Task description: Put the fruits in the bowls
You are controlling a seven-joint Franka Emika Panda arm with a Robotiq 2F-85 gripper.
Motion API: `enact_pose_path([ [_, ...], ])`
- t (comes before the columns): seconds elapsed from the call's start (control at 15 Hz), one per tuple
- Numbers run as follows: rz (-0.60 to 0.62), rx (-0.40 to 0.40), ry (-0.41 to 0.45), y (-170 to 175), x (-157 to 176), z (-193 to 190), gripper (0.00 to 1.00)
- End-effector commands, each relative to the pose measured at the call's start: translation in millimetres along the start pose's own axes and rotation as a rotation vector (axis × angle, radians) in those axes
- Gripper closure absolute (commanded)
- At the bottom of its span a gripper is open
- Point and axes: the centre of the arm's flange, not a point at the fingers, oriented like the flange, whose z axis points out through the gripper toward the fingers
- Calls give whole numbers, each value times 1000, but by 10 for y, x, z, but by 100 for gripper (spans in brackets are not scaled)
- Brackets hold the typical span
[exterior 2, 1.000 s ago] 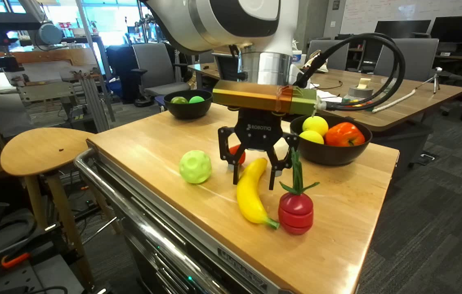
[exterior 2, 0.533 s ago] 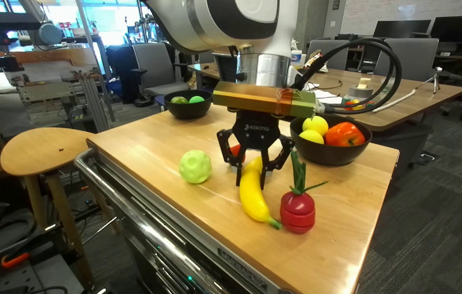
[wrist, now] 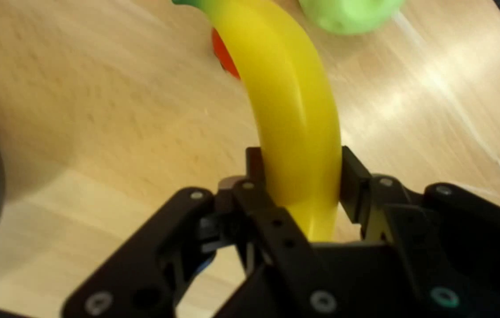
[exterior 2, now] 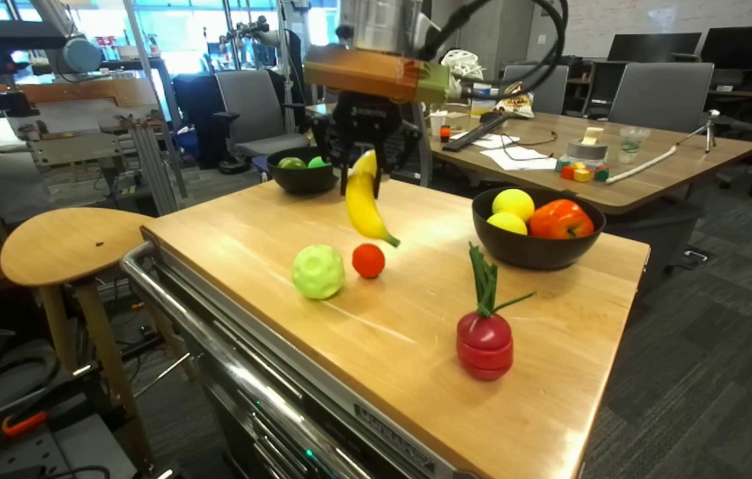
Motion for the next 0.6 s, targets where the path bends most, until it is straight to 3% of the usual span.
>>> enact_pose_path([
  [0.0, -130, -4, 153, -510, 435, -435, 84],
  [0.27, -297, 30, 275, -774, 1127, -547, 84],
  [0.53, -504, 67, 319, -892, 1857, -534, 84],
])
